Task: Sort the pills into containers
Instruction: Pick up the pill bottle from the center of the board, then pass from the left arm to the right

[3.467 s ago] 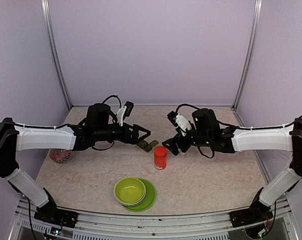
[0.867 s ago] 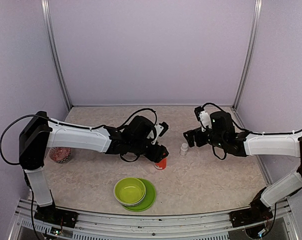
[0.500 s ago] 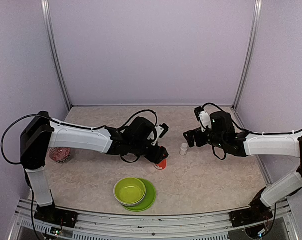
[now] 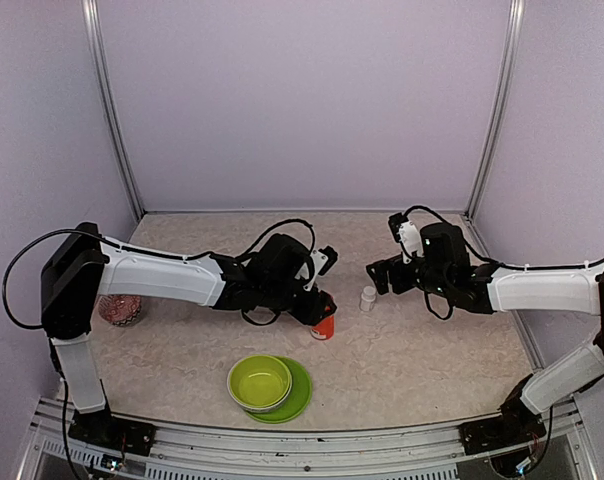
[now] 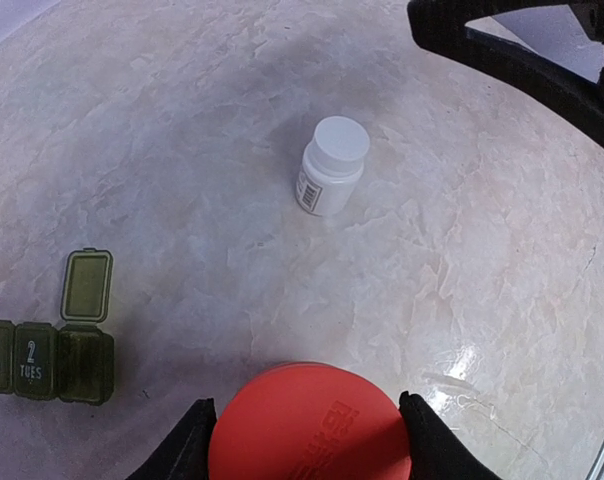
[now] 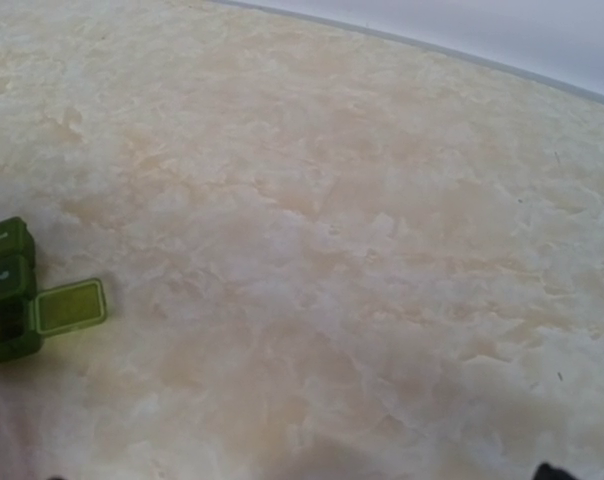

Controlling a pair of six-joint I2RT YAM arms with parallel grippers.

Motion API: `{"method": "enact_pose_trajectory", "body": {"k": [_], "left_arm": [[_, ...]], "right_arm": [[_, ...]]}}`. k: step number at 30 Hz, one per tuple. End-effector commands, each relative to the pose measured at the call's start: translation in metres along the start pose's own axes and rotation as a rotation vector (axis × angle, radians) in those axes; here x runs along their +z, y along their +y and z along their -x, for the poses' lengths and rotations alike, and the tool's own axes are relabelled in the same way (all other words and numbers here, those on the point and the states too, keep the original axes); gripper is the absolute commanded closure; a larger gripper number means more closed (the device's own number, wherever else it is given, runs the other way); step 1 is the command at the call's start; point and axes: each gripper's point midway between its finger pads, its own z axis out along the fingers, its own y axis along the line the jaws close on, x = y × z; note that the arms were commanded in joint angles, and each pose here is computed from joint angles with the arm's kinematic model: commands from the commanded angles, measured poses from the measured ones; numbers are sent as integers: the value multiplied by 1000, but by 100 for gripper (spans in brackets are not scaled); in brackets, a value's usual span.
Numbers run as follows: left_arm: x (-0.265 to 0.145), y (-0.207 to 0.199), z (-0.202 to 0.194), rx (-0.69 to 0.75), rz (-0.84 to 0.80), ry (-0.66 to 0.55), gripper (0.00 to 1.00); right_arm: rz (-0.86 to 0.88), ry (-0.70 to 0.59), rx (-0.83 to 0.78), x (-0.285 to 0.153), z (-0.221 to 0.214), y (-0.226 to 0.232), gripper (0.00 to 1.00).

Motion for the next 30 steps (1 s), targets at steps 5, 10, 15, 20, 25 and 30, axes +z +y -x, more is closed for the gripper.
{"method": "enact_pose_trajectory", "body": {"k": [5, 10, 15, 20, 25, 30], "left_arm": [[-21, -1, 16, 14, -8, -64, 70], [-48, 6, 25, 8, -39, -138, 70], [-77, 6, 35, 7, -117, -231, 71], [-99, -3, 43, 34, -195, -297, 72], [-126, -18, 54, 67, -290, -390, 73], [-153, -33, 61, 99, -380, -492, 74]], "right_arm": [[75, -15, -12, 1, 1, 10, 0], [209, -52, -36, -5, 7, 32, 1], [372, -102, -75, -16, 12, 59, 0], [590, -151, -116, -35, 14, 92, 0], [846, -199, -134, -65, 18, 126, 1], [987, -233, -144, -85, 20, 140, 2]]}}
